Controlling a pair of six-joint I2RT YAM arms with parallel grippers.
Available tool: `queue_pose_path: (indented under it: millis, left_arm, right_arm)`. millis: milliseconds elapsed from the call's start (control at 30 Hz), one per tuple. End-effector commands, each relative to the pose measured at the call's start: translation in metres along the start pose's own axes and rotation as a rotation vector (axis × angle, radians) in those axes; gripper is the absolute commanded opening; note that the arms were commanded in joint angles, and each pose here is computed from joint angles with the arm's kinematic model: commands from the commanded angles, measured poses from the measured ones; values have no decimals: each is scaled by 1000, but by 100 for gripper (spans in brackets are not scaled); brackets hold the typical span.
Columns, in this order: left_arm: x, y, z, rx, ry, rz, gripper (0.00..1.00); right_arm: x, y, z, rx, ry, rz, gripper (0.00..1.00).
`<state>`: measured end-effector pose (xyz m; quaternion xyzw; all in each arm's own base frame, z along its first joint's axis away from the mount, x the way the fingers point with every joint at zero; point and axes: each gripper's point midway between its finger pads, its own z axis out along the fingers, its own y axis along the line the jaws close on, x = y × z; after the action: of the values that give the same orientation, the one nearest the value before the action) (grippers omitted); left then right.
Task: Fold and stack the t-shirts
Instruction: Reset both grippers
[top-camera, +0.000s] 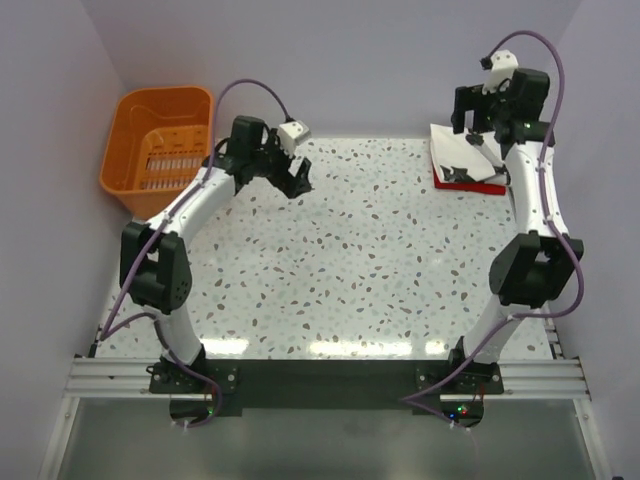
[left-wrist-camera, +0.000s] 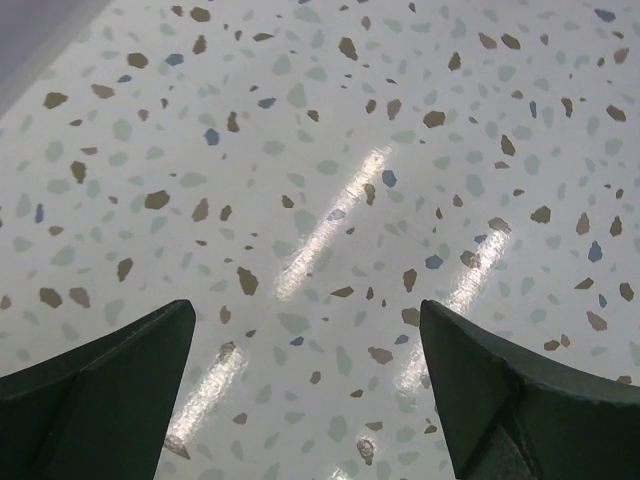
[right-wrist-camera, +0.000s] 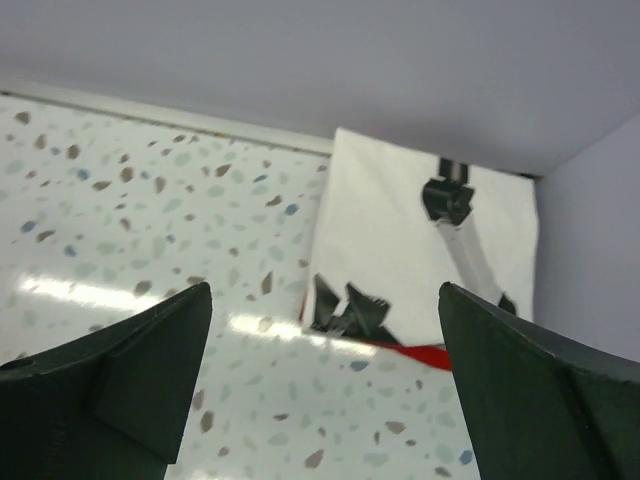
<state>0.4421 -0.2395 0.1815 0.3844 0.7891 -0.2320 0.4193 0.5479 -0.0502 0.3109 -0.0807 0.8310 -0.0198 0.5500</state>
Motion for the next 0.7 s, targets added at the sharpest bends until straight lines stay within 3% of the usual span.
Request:
queue_pose_path:
  millis: [0,200,433,667]
  left_arm:
    - [-27,17,-42,-55,-45,-109,100]
    - [6,46,-71,-214,44,-200,100]
    - [78,31,-87,-278,180,-229,100]
    - [113,8,-97,-270,210,-249,100]
  right_arm:
    - [22,57,-25,-220,41,122,99]
    - [88,109,-67,-352,139,126,99]
    - [182,150,-107,-426,291,49,99]
    - [214,165,-140,-457,321,-8,99]
